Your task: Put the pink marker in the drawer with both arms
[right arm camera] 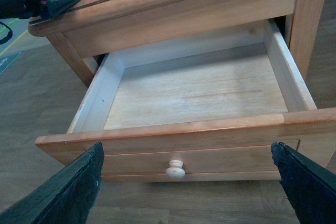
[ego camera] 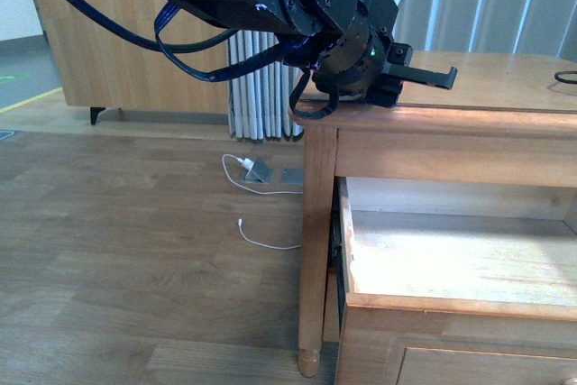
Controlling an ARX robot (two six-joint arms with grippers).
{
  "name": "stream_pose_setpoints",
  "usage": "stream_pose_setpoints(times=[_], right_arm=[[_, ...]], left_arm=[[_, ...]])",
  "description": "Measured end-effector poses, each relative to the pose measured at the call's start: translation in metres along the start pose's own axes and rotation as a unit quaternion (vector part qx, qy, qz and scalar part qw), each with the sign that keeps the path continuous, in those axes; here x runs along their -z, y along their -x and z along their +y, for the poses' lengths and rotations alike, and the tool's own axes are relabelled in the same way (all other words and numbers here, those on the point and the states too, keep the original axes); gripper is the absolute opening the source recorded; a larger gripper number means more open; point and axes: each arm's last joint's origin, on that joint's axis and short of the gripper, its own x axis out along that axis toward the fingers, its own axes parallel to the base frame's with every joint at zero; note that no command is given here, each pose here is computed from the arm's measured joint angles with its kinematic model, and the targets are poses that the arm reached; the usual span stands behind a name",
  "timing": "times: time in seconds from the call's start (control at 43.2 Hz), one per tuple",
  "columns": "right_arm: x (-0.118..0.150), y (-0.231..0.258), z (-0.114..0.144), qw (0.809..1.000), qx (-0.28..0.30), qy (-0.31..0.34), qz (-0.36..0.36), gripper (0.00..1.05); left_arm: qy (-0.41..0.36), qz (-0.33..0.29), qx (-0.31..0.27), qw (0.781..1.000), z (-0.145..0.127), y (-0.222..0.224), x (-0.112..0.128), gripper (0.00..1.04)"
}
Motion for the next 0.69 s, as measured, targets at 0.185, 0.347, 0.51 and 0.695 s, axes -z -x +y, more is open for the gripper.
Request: stream_pose_setpoints(times=[0.185, 0.347, 0.51, 0.695], right_arm=[[0.0, 0.0, 0.0, 1.0, 0.0, 0.0, 0.0, 0.96], [0.0, 0.0, 0.0, 1.0, 0.0, 0.0, 0.0, 0.96], [0.0, 0.0, 0.0, 1.0, 0.0, 0.0, 0.0, 0.96], [0.0, 0.0, 0.0, 1.0, 0.0, 0.0, 0.0, 0.96]], left_arm=[[0.002, -0.006, 0.041, 0.999, 0.003, 0.019, 0.003, 0.14], [-0.002, -0.007, 0.105, 0.994, 0.003, 0.056, 0.014, 0.14], [-0.008, -0.009, 0.148, 0.989, 0.003, 0.088, 0.02, 0.14], [-0.039, -0.012, 0.194, 0.98, 0.006, 0.125, 0.023, 0.14]])
